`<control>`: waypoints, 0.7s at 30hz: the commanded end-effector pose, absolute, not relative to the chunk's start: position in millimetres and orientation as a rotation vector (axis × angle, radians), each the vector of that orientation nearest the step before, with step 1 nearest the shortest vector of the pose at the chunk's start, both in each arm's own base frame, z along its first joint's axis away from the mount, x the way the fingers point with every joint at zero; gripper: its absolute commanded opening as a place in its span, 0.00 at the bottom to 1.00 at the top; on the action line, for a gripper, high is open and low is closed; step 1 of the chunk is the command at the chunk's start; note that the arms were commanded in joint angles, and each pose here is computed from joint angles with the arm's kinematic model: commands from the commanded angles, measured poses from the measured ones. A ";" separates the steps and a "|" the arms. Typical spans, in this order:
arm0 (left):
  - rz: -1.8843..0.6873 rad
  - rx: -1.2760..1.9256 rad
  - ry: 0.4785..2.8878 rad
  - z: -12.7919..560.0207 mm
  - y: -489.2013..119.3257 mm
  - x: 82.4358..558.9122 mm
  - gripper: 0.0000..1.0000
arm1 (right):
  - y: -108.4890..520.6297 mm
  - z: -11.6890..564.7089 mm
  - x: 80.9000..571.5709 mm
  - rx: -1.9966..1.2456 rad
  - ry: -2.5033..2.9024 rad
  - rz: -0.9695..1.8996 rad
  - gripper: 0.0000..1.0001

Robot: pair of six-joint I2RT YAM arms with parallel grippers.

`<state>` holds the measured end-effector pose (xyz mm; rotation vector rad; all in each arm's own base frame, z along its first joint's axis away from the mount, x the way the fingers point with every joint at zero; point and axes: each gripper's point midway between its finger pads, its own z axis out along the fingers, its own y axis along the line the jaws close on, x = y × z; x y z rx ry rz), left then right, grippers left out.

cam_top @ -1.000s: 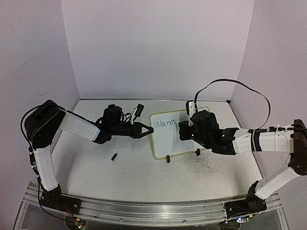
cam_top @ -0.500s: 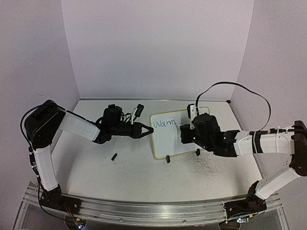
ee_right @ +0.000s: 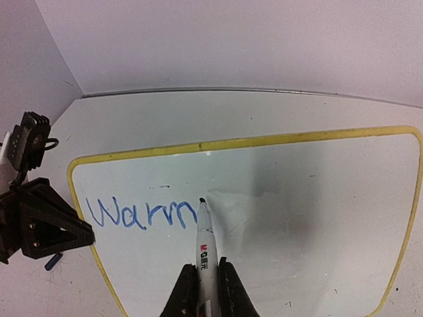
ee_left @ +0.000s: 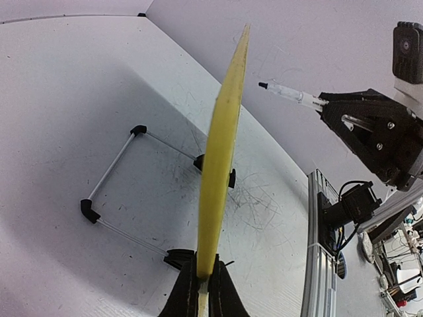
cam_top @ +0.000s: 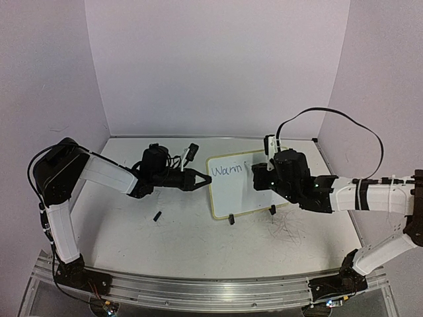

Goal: Write a sentence on the whiteboard

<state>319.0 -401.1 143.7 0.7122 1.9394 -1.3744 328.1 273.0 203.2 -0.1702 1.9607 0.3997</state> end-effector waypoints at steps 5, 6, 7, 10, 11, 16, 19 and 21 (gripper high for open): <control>-1.400 0.743 1.918 160.5 -406.3 311.2 0.00 | 280.5 226.1 342.7 -0.163 1.907 0.403 0.00; -1.400 0.743 1.918 160.7 -406.4 311.1 0.00 | 281.6 225.1 343.3 -0.164 1.908 0.405 0.00; -1.401 0.743 1.916 161.3 -406.4 311.1 0.00 | 282.3 224.8 343.6 -0.164 1.908 0.408 0.00; -1.399 0.744 1.918 160.6 -405.9 310.7 0.00 | 282.8 223.9 344.1 -0.163 1.906 0.409 0.00; -1.398 0.743 1.919 160.2 -405.8 310.7 0.00 | 282.3 223.5 344.4 -0.161 1.906 0.407 0.00; -1.399 0.744 1.919 160.3 -405.8 310.6 0.00 | 281.8 221.0 345.6 -0.165 1.908 0.390 0.00; -1.399 0.746 1.917 160.8 -406.0 310.6 0.00 | 282.4 219.0 346.7 -0.167 1.911 0.385 0.00; -1.399 0.746 1.916 160.9 -406.0 310.7 0.00 | 283.3 218.0 347.0 -0.168 1.912 0.386 0.00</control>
